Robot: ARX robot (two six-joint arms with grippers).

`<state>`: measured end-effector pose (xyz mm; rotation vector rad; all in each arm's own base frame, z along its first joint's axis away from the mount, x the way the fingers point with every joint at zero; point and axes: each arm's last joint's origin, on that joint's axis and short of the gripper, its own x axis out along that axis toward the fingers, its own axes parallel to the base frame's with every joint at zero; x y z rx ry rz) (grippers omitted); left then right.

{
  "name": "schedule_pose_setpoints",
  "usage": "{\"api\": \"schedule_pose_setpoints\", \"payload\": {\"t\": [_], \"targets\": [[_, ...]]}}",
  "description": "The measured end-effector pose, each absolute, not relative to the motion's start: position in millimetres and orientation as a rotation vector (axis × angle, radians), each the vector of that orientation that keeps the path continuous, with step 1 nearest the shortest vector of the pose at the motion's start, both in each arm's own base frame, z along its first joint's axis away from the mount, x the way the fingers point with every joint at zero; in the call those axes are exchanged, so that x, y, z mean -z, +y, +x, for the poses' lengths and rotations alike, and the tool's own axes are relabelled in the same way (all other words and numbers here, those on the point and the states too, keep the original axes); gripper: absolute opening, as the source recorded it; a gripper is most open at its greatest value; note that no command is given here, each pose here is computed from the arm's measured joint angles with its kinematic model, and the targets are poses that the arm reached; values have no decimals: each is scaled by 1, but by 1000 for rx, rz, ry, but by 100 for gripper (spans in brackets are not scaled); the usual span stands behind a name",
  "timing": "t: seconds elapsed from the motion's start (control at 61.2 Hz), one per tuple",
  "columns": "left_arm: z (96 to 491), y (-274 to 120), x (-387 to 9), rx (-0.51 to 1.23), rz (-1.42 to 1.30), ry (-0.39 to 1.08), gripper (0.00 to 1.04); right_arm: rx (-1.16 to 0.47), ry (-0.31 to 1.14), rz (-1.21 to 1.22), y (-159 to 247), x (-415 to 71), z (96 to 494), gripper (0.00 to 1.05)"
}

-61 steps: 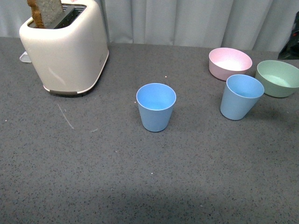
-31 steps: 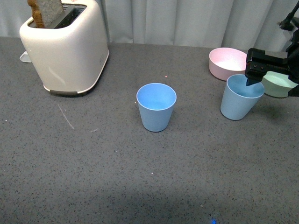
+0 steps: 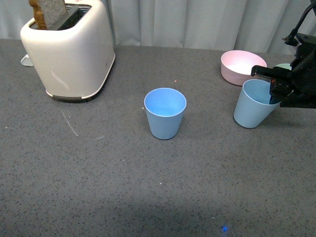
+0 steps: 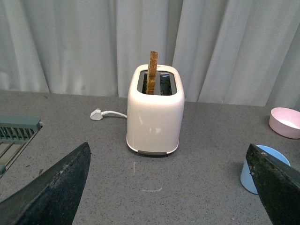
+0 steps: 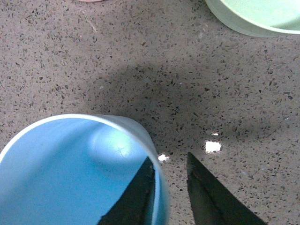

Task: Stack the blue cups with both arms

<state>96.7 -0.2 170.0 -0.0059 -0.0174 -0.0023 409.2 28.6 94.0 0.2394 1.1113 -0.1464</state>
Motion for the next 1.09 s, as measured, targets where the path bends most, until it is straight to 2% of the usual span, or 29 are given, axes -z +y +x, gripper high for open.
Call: {"api": "schedule_pose_setpoints", "payload": {"t": [0.016,0.065,0.147,0.294,0.458,0.605,0.703,0.866,1.095], "targets": [[97,0,-170,2,-6,-17,98,146,1111,241,29,-94,409,16],[97,0,-170,2,-6,-17,98,151,1110,240,30,-94,409,9],[97,0,-170,2,-6,-17,98,151,1108,240,31,-94,409,0],[97,0,-170,2,-6,-17,98,129,1099,248,35,-98,410,1],[97,0,-170,2,-6,-17,98,8,1084,290,50,-120,406,1],[97,0,-170,3,-6,-17,98,-210,1006,307,93,-174,405,1],[97,0,-170,2,-6,-17,98,-308,985,289,122,-193,402,1],[97,0,-170,2,-6,-17,98,-377,1011,249,150,-192,393,1],[97,0,-170,2,-6,-17,98,-384,1025,211,162,-187,389,1]]}}
